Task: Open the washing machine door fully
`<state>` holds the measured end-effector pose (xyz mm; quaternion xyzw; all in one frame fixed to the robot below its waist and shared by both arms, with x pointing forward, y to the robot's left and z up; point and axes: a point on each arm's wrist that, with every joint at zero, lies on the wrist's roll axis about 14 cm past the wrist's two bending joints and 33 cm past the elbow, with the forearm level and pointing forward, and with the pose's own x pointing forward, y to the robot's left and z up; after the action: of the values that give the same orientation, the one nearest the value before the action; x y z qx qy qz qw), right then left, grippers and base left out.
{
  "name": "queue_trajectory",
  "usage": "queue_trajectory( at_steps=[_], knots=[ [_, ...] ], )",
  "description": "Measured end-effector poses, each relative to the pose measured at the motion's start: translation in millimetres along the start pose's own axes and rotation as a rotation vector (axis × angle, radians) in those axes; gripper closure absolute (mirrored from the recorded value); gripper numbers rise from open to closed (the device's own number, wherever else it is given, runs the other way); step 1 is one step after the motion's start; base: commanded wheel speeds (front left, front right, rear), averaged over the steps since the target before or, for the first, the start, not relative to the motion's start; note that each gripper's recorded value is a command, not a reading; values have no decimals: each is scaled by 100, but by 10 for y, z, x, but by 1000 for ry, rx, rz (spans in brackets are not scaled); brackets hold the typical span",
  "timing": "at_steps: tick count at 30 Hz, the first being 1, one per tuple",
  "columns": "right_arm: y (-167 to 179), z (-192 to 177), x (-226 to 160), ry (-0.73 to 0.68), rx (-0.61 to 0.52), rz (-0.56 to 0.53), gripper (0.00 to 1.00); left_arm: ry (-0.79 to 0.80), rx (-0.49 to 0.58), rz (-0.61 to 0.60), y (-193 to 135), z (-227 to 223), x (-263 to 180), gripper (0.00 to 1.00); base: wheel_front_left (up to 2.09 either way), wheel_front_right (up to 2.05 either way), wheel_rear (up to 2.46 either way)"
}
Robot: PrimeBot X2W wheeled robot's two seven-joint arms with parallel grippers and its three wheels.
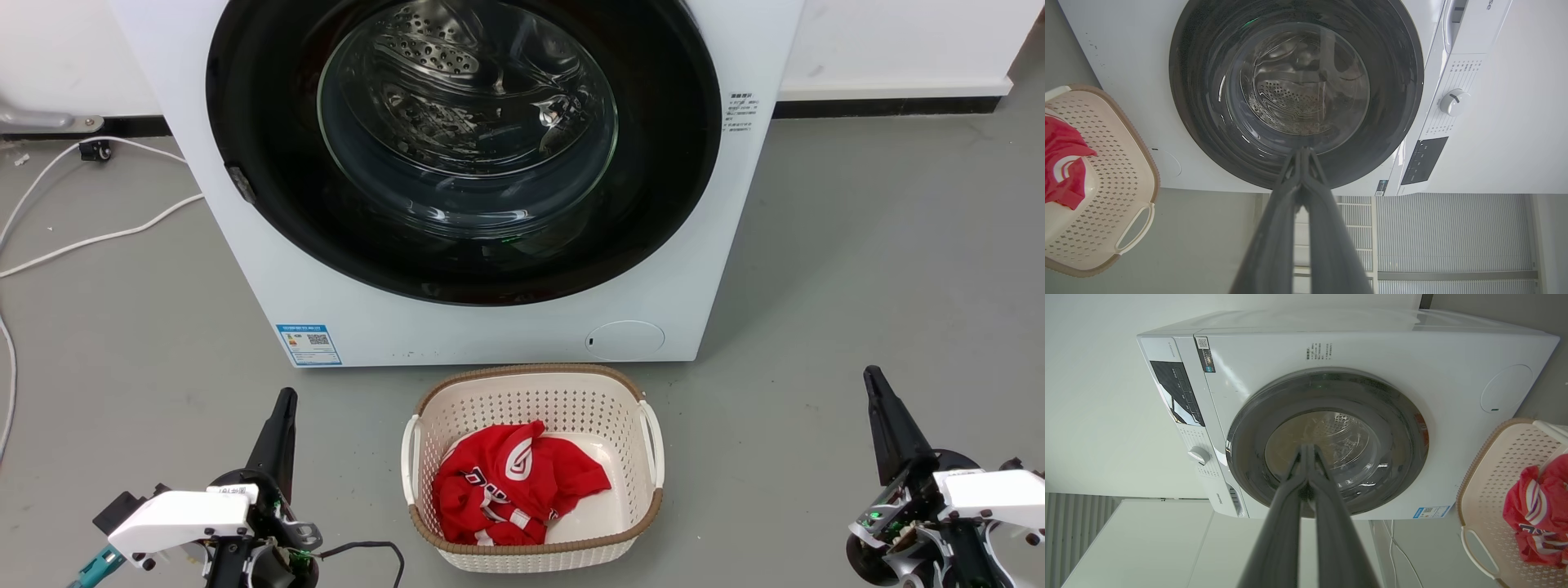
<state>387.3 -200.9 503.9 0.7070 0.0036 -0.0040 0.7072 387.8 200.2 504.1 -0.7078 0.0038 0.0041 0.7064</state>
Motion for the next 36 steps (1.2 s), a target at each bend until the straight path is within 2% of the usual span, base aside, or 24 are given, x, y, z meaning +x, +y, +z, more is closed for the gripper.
queue_trajectory(
  at_steps=[9,10,15,24,31,36],
  knots=[
    [0,0,0,0,0,0,100,0,0,0,0,0,0,100,0,0,0],
    [-14,0,-5,0,0,-4,0,0,-1,4,14,-1,-4,0,0,0,0],
    [-208,7,-102,-9,3,-61,0,1,-6,62,206,-27,-86,0,0,0,0],
    [-97,-2,-87,-27,-60,-28,0,-16,46,26,84,-49,-57,0,0,0,0],
    [31,-14,-70,-33,-197,8,0,-35,178,-17,-69,-17,-35,0,0,0,0],
    [151,-37,-56,-34,-348,42,0,-49,303,-52,-192,-6,-22,0,0,0,0]
  ],
)
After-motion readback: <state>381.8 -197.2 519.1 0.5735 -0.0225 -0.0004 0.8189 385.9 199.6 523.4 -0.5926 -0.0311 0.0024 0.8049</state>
